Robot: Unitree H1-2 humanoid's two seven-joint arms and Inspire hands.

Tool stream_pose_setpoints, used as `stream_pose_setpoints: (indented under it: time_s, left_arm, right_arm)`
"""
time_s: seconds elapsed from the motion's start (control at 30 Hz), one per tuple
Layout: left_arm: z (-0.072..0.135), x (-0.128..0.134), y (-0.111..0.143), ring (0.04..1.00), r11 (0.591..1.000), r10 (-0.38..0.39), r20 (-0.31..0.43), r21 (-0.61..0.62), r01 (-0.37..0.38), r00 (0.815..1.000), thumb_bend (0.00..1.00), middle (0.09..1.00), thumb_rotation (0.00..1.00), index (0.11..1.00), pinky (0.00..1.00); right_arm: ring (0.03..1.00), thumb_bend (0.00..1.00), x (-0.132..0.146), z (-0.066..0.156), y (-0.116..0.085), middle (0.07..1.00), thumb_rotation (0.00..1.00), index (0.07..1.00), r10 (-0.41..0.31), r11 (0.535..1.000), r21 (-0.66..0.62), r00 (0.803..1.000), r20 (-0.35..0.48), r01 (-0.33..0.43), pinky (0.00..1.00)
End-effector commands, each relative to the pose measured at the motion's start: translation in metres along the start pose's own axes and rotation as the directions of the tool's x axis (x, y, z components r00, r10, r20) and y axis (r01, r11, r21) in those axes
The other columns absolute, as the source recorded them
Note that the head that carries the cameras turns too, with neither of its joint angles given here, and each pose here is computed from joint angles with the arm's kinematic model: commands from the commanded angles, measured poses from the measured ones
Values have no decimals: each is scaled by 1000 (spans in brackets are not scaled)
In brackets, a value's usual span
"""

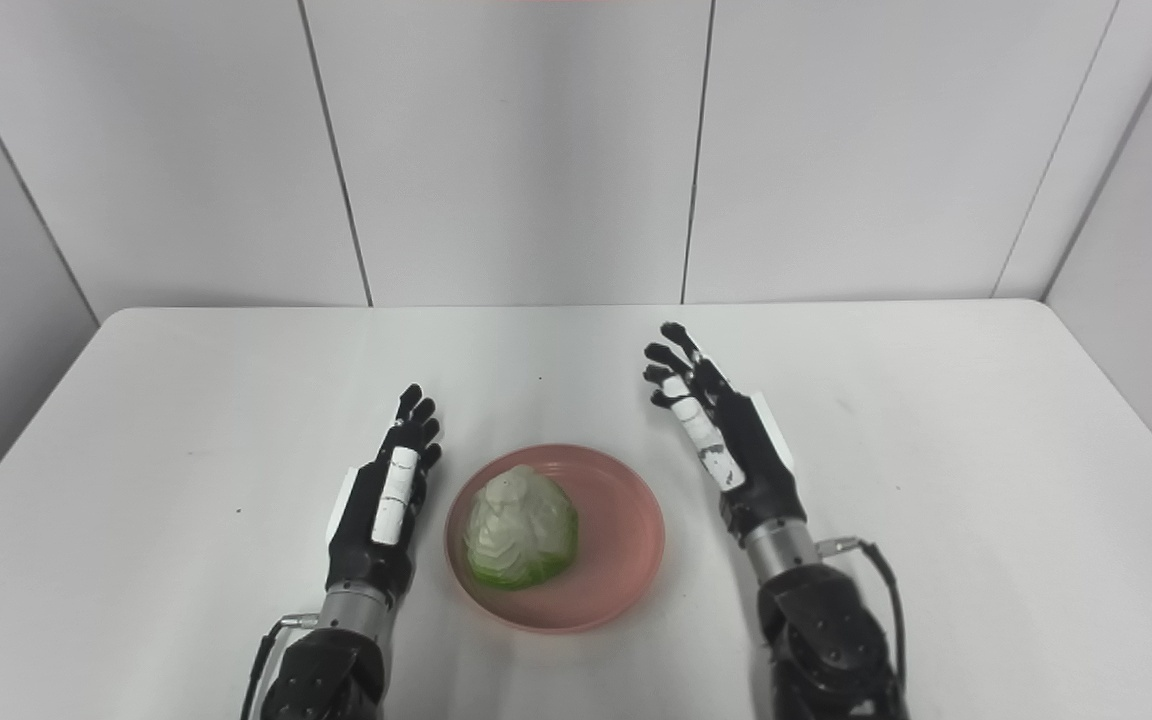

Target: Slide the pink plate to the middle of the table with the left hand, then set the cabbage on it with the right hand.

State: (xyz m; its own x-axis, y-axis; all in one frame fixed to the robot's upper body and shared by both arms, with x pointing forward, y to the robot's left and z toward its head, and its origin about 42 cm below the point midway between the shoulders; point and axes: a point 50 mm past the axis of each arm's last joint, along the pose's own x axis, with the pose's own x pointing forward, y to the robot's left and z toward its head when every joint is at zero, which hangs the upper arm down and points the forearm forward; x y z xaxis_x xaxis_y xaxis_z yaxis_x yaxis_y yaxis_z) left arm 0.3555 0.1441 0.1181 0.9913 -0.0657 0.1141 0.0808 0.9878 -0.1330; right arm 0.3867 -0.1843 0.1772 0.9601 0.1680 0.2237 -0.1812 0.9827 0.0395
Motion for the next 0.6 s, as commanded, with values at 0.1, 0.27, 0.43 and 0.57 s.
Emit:
stream_pose_setpoints:
  time_s: [0.1,0.27,0.43,0.57]
  left_arm:
    - [5,3,4,1000,999,2,51,43,-4,999,806,1000,900,1000,1000]
    - [6,2,4,1000,998,4,51,70,-8,999,794,1000,925,1000,1000]
    - [7,3,7,1000,998,-16,43,58,13,999,836,1000,921,1000,1000]
    - [8,5,11,1000,997,-29,33,72,27,999,838,1000,935,1000,1000]
  right_arm:
    - [931,864,5,2,1,922,981,961,-73,996,49,995,62,71,963]
    - [993,871,0,-6,5,973,999,979,-119,992,37,992,51,118,999]
    - [1000,881,-6,-12,11,1000,1000,1000,-147,989,7,988,45,147,1000]
    - [1000,854,-10,-16,15,1000,999,1000,-160,987,-3,986,38,160,1000]
